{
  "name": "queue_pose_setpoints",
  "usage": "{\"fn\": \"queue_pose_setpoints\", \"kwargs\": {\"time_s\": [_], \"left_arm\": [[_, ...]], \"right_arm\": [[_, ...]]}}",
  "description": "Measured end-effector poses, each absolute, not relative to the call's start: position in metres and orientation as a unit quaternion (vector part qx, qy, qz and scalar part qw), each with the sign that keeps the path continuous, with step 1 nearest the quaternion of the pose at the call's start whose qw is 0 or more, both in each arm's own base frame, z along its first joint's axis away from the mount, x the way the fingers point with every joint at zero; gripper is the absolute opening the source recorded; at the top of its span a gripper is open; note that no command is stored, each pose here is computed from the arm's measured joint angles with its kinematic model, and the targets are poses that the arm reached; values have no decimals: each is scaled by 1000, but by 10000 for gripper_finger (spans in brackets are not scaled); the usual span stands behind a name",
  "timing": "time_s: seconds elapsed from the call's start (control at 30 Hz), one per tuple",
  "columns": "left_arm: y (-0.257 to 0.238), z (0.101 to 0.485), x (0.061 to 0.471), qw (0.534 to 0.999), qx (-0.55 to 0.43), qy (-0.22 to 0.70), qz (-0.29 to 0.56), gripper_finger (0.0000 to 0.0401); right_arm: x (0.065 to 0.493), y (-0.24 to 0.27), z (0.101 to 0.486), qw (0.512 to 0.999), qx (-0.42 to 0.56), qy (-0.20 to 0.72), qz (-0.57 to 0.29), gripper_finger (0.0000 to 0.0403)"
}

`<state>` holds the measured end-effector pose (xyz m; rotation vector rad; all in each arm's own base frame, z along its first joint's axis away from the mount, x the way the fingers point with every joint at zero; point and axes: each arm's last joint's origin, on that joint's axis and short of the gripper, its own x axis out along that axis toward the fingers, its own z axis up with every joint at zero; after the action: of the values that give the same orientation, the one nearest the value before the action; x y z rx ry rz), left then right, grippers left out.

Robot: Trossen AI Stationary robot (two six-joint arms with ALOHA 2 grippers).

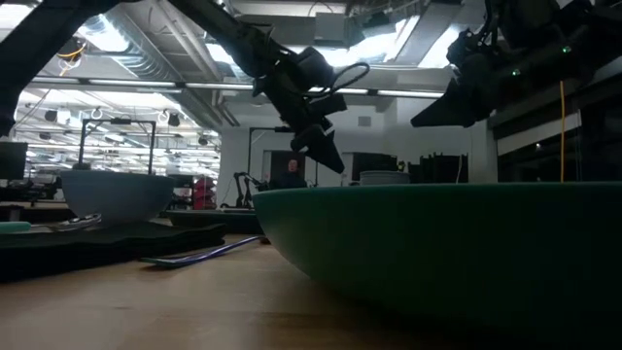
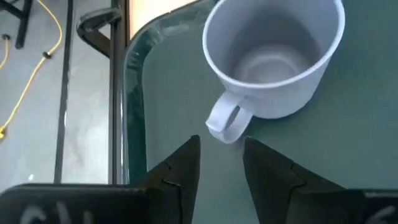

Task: Set up tray
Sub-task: Put the gray cup on the top left of the black serving tray

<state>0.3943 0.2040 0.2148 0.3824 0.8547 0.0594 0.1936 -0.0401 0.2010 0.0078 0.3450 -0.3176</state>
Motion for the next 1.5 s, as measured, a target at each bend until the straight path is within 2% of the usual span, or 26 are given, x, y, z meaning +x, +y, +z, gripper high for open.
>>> {"fn": "queue_pose_setpoints", "kwargs": {"time_s": [0.3, 0.43, 0.6, 0.7, 0.9, 1.17, 1.5], "left_arm": [[205, 216, 396, 895, 196, 400, 24, 114], [204, 217, 398, 899, 192, 392, 29, 114], [201, 199, 407, 889, 208, 408, 37, 114], [200, 188, 412, 873, 230, 427, 54, 113], [202, 181, 417, 874, 241, 417, 66, 113], [204, 171, 422, 872, 256, 411, 67, 113], [205, 163, 428, 875, 272, 395, 62, 113]], "right_arm": [[194, -40, 201, 973, 13, 169, -159, 5], [194, -40, 201, 973, 16, 168, -159, 13], [194, -40, 201, 973, 16, 169, -156, 22], [194, -40, 201, 973, 17, 169, -156, 16], [194, -38, 201, 974, 16, 170, -152, 5], [194, -38, 200, 973, 19, 173, -152, 26], [193, -38, 197, 970, 28, 188, -154, 5]]}}
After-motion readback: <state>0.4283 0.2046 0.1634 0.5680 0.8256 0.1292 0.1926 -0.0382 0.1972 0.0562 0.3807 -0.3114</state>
